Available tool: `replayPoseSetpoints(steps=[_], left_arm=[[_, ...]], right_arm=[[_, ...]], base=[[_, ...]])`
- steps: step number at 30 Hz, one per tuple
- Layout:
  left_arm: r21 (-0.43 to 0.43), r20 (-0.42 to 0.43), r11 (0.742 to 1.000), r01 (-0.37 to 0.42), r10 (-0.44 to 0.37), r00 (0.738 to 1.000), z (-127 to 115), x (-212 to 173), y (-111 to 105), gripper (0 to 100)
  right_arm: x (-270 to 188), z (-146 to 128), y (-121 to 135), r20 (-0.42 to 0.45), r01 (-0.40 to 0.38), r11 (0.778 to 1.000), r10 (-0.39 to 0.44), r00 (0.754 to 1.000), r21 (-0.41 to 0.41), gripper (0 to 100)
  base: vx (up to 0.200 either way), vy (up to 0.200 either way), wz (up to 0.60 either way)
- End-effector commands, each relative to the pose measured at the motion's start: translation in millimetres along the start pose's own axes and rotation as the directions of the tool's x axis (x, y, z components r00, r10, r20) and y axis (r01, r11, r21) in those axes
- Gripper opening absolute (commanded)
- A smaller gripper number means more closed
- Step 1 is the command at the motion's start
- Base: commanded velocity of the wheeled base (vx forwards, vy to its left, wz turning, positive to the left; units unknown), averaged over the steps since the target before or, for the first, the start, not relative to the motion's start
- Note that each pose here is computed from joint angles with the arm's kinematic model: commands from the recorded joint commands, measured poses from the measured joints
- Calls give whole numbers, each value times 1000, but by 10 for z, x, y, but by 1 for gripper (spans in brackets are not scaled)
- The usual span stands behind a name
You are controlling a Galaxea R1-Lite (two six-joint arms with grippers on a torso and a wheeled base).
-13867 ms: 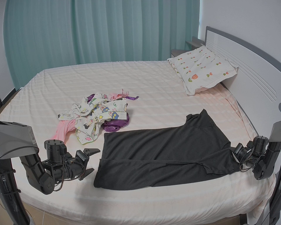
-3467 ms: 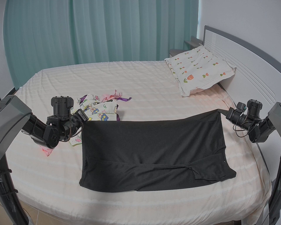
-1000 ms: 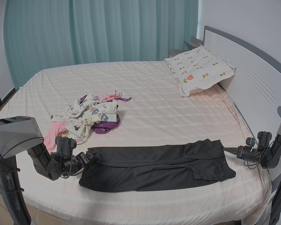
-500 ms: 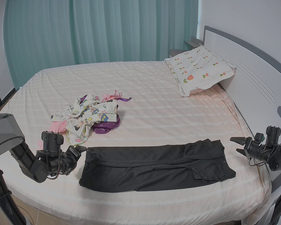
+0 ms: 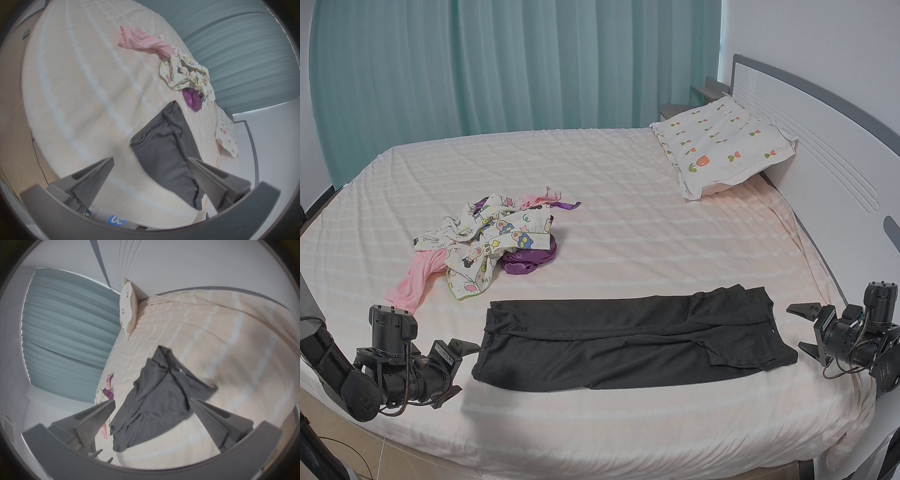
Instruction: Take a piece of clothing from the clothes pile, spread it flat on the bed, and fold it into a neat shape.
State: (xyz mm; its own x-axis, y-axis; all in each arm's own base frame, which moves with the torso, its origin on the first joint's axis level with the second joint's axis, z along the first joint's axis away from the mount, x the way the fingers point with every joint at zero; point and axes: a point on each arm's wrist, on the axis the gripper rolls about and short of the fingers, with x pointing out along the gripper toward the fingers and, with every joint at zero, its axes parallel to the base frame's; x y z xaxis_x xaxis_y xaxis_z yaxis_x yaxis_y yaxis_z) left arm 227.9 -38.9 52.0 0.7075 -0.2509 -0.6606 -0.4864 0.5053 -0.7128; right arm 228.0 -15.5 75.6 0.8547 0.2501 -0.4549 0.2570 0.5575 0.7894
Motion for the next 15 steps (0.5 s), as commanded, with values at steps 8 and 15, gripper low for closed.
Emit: replayPoseSetpoints(steps=[8,15], left_arm=[[7,-27,999,-45,45,999,-84,187,11,100],[-29,76,1000,-10,12,997,14,584,-258,100]], right_arm=[[-60,-166,-91,-53,45,997,-42,998,59,100],[-102,-204,-122,-42,28,998,-26,999,56,100]], base=[[-125,0,0],[0,0,0]])
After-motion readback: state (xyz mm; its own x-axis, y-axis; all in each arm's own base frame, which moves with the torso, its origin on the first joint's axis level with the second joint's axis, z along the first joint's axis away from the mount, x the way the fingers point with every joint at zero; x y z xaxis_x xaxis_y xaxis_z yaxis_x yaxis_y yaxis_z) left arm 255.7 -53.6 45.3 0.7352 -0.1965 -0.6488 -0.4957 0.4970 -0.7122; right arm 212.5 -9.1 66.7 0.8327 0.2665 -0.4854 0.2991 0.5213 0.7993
